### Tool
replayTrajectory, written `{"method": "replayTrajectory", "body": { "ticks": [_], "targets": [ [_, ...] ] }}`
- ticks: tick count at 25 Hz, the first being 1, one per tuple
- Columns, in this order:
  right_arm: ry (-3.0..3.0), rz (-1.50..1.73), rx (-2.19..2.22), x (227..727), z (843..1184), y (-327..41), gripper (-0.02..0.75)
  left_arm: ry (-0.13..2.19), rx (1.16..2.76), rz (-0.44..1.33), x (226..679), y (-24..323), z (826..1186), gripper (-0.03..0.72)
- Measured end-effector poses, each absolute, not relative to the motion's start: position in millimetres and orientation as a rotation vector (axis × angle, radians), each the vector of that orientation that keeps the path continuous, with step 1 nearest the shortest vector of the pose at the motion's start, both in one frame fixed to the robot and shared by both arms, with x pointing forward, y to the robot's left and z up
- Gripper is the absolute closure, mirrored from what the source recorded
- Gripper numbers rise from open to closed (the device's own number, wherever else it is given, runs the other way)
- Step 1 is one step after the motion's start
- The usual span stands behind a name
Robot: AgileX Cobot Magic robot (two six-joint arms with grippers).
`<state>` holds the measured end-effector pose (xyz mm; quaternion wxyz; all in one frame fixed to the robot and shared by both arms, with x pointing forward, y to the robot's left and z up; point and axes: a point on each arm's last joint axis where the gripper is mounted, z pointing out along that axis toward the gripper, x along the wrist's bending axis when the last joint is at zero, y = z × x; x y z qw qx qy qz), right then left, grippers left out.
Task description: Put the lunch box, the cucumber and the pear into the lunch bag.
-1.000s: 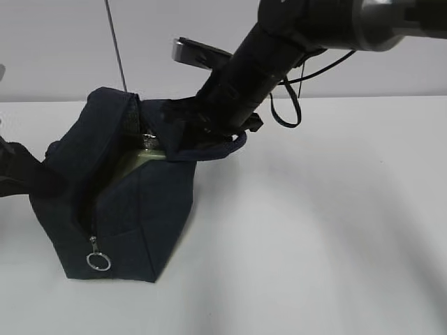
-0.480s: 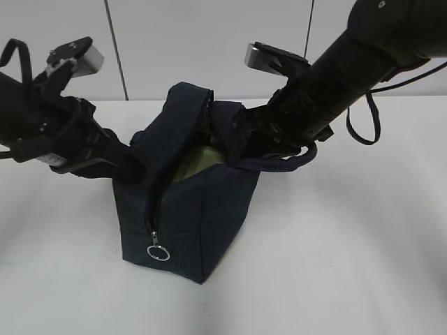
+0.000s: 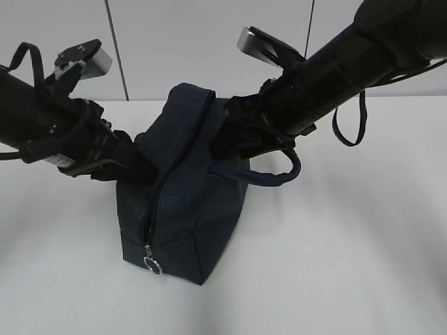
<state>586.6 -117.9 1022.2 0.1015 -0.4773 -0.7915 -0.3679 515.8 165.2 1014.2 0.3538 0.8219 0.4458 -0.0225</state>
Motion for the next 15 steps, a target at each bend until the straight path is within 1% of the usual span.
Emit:
{"method": "replayTrajectory", "body": {
  "ticks": [3,6,9,12,15],
  "targets": [
    [-2.349,-1.085,-1.375,585,1025,-117,0.213,1.138,2.113,-0.037,513,166,1022,0.383],
    [-2.361,-1.120,-1.361,581,1037,-119,0.205,1.115,2.101,-0.010,508,168,1033,0.379],
    [-2.387,-1.172,-1.334,573,1056,-122,0.202,1.095,2.089,0.028,502,170,1044,0.379],
    [-2.414,-1.230,-1.302,558,1076,-126,0.206,1.078,2.087,0.070,496,174,1055,0.394],
    [-2.459,-1.268,-1.248,534,1086,-128,0.239,1.075,2.094,0.118,490,178,1064,0.418]
  ]
}}
